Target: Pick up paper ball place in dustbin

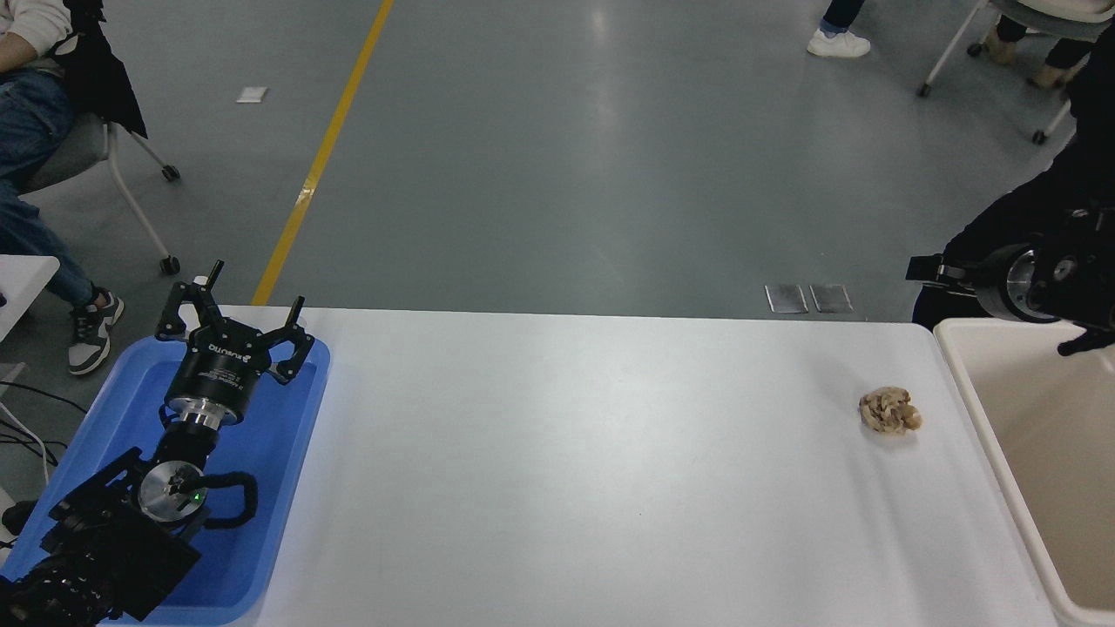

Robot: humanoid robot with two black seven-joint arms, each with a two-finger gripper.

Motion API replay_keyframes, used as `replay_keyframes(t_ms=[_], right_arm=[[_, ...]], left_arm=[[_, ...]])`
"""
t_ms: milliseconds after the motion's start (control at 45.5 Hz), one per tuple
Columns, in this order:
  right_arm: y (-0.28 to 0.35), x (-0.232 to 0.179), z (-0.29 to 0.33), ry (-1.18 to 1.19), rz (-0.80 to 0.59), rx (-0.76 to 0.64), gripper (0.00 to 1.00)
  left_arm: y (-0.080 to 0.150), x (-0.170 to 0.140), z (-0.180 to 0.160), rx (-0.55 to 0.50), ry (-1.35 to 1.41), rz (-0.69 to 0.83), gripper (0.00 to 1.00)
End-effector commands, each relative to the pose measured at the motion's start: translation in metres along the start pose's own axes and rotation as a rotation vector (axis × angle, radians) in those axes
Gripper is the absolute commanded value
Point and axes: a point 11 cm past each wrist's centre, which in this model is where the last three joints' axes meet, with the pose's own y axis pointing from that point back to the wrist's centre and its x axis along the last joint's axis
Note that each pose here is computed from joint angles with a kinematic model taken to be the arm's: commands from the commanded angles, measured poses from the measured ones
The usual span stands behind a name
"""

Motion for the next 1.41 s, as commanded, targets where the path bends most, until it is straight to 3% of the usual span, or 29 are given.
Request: replay_keyframes(t_ms=[0, 440, 1385], right_arm=[[-0.022, -0.043, 0.001, -0.018, 0.07, -0.018, 1.0], [-0.036, -0.1, -0.015, -0.022, 0.068, -0.004, 1.0], [-0.045, -0.146, -0.009, 0.01, 0.072, -0.038, 1.0]], left_arm=[[0.0, 0.0, 0.0, 0.0, 0.0, 0.0, 1.0], [0.0, 0.0, 0.0, 0.0, 0.0, 0.0, 1.0], [0.0, 0.0, 0.0, 0.0, 0.0, 0.0, 1.0]])
